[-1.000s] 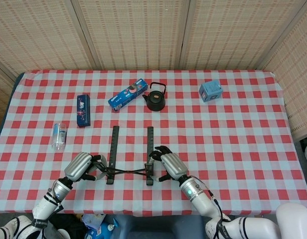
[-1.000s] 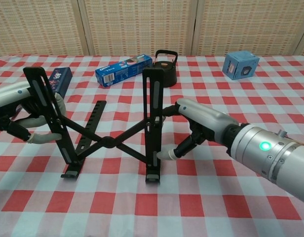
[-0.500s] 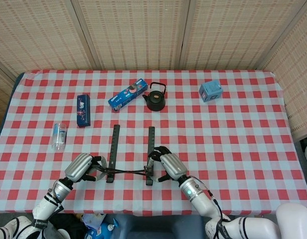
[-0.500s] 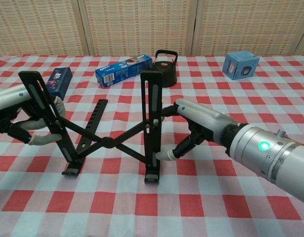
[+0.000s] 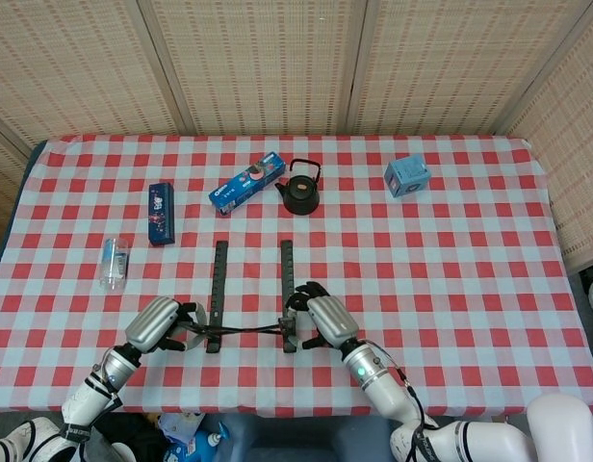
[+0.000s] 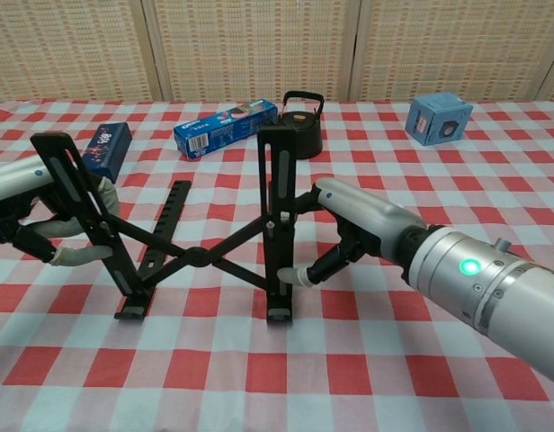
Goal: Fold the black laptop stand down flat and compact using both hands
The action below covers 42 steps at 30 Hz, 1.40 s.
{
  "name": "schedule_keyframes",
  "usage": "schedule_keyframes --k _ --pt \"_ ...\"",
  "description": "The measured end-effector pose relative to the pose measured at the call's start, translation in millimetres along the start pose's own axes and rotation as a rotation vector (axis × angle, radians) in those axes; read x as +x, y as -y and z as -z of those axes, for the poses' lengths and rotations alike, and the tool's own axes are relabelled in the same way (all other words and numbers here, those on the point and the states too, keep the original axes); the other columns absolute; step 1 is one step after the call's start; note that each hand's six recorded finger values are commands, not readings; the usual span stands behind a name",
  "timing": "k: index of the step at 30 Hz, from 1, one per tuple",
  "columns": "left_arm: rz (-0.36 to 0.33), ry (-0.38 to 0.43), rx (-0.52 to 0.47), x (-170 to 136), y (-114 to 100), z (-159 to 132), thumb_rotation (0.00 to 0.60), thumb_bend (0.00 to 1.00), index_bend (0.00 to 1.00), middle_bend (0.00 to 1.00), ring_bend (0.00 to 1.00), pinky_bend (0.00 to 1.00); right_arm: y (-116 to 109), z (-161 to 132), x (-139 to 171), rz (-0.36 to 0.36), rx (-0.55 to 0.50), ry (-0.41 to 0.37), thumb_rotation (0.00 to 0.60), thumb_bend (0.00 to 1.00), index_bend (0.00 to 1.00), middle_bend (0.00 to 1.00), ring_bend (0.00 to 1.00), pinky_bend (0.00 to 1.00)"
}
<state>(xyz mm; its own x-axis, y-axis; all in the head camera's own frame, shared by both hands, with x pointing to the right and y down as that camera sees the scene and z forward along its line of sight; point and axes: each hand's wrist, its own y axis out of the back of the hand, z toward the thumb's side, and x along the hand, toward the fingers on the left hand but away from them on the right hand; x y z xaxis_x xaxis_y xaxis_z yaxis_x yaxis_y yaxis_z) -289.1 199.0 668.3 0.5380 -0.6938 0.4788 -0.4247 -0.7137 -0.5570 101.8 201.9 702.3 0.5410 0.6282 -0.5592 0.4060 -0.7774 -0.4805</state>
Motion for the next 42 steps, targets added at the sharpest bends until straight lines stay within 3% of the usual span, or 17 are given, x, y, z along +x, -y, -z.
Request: schedule_keyframes --k 14,25,28,32,35,38,42 --pt "0.002 0.005 0.003 -1 -2 -1 0.600 0.33 0.59 0.97 0.88 0.93 -2 -1 1 0.012 -0.005 0.006 0.600 0.30 0.62 0.37 0.16 0.08" --pt "0.010 0.011 0.014 -1 -4 -3 0.599 0.33 0.57 0.97 0.88 0.93 -4 1 3 0.009 -0.011 0.011 0.600 0.30 0.64 0.37 0.16 0.08" --pt "0.009 0.014 0.021 -2 -5 -3 0.527 0.32 0.52 0.96 0.86 0.93 -5 1 4 0.004 -0.013 0.014 0.600 0.28 0.62 0.34 0.16 0.08" --pt "0.019 0.009 0.030 -5 -6 -3 0.359 0.32 0.40 0.86 0.79 0.92 -7 0 6 -0.008 -0.010 0.013 0.600 0.23 0.50 0.30 0.16 0.08" --pt "0.026 0.005 0.038 -7 -7 -3 0.304 0.32 0.35 0.76 0.71 0.91 -8 -1 7 -0.021 -0.006 0.011 0.600 0.18 0.36 0.25 0.14 0.08" --pt "0.023 0.003 0.044 -9 -8 -4 0.247 0.32 0.30 0.61 0.57 0.88 -11 -3 8 -0.023 -0.012 0.007 0.600 0.13 0.24 0.21 0.11 0.08" --pt "0.011 0.003 0.047 -13 -13 -5 0.238 0.32 0.25 0.42 0.38 0.71 -18 -7 10 -0.007 -0.027 -0.003 0.600 0.10 0.14 0.17 0.09 0.08"
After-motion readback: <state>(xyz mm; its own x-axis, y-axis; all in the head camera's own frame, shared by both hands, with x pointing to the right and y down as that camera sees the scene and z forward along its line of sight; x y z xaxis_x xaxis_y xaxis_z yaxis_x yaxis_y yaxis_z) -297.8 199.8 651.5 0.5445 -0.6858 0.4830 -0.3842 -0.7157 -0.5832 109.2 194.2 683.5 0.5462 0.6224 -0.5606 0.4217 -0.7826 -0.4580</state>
